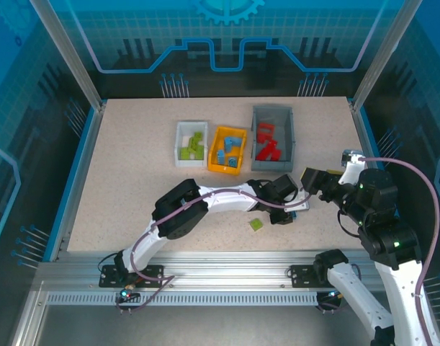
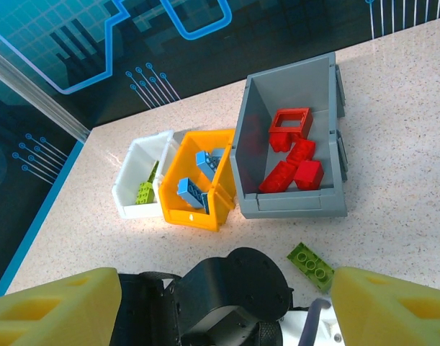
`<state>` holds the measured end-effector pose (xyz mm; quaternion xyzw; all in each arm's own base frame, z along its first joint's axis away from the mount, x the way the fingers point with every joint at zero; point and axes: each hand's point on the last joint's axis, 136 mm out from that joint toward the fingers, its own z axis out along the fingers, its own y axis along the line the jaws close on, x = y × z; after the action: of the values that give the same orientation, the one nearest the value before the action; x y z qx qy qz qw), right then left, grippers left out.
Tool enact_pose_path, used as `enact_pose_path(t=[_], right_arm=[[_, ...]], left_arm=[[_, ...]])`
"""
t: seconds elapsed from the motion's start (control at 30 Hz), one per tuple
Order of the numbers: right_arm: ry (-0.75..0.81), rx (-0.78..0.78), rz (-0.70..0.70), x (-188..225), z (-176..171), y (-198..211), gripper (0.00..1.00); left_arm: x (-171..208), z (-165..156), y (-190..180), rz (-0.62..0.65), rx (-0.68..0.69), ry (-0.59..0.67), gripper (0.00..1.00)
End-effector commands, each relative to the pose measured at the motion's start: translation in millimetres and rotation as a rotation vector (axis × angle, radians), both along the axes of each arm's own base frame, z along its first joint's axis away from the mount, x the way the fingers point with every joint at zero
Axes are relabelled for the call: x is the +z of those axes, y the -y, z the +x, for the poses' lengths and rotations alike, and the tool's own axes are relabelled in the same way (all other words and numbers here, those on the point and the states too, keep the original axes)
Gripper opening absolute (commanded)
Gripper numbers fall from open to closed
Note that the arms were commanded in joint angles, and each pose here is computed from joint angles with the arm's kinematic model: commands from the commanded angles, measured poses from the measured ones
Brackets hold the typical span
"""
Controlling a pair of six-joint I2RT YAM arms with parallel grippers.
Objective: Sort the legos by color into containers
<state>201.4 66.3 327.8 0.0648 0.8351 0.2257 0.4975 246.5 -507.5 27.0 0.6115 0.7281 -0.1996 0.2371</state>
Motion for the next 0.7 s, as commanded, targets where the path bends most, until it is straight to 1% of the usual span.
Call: enact_pose_path(t=[0.0, 0.07, 0.17, 0.2, 0.33, 0.43, 0.53, 0.6, 0.67], right_arm=[[-0.018, -0.001, -0.002, -3.9, 1.1, -0.3, 0.77], [-0.017, 0.011, -0.005, -4.2, 4.2, -2.6, 0.76], [-0.011, 0.071, 0.003, -4.1, 9.4, -13.8, 0.75], [-0.003, 0.108, 0.008, -3.8, 11.8, -20.6, 0.74], [0.003, 0.228, -0.010, -9.2, 24.2, -49.3, 0.72], [0.019, 0.289, -0.112, -13.8, 31.2, -79.4, 0.72], [0.040, 0.356, -0.190, -16.0, 35.1, -117.8, 0.72], [0.043, 0.384, -0.202, -19.3, 38.6, -141.1, 0.71], [0.042, 0.400, -0.191, -23.2, 42.1, -157.0, 0.71]], left_arm=[[25.1, -0.6, -8.9, -0.043, 0.053, 0.031, 0.20], [51.3, 5.2, -20.1, -0.103, 0.130, 0.037, 0.19], [93.8, 21.7, -50.6, -0.200, 0.293, 0.016, 0.20], [109.1, 30.8, -64.4, -0.237, 0.360, 0.004, 0.20], [142.5, 76.1, -133.2, -0.319, 0.650, -0.085, 0.20], [148.1, 115.1, -183.5, -0.314, 0.858, -0.143, 0.19], [141.9, 151.2, -220.5, -0.284, 1.017, -0.195, 0.19], [133.9, 171.1, -232.5, -0.271, 1.073, -0.224, 0.19], [128.6, 189.5, -235.8, -0.276, 1.098, -0.245, 0.19]])
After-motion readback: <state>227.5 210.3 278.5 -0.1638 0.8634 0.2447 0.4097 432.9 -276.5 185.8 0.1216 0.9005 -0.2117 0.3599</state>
